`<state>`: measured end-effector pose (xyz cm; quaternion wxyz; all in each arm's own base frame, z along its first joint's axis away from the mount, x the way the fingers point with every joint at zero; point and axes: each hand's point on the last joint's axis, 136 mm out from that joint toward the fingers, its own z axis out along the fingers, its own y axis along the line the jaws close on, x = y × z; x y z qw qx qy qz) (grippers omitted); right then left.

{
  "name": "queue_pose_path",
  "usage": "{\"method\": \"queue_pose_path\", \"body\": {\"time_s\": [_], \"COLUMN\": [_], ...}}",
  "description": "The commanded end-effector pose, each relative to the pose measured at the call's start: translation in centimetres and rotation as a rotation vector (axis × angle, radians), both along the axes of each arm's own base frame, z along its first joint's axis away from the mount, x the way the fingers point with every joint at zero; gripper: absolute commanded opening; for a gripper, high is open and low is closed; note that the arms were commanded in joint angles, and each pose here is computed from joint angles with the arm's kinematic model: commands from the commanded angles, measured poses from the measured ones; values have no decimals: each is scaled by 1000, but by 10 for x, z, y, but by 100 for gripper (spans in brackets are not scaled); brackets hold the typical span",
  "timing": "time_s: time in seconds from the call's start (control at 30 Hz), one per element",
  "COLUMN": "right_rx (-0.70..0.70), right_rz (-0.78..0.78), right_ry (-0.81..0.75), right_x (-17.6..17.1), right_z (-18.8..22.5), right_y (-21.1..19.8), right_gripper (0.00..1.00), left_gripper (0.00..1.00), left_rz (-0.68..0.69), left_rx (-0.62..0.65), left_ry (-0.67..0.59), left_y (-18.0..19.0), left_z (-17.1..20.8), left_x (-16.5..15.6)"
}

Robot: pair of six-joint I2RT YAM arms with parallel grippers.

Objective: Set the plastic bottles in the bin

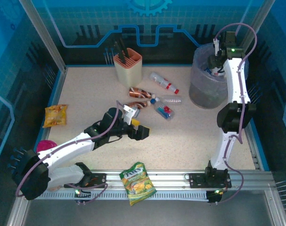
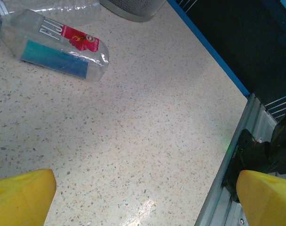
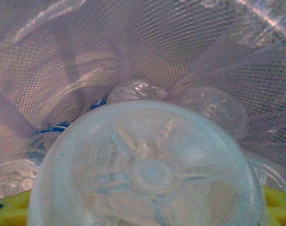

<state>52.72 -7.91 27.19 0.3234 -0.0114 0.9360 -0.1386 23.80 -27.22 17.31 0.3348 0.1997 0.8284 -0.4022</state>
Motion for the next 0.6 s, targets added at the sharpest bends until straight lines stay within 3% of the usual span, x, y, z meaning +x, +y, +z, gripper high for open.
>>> {"method": "queue_pose_path", "body": {"time_s": [0.0, 0.17, 0.33, 0.57], "right_rx": [95, 126, 141, 165], "right_rz": [-11, -8, 1, 35], "right_ry": [85, 63, -12, -137], "right_x": [-3, -2, -7, -25], "right_z": [-32, -25, 14, 78], "right_y": [4, 6, 8, 16], "right_gripper": [38, 64, 87, 97], "left_gripper": [99, 99, 99, 99], "left_rz": [6, 9, 14, 54], "left_rx": [14, 17, 23, 73], "left_ry": [-15, -10, -12, -43], "left_y": [4, 3, 3, 11], "left_z": [1, -1, 1, 6], "left_x": [1, 2, 4, 20]}}
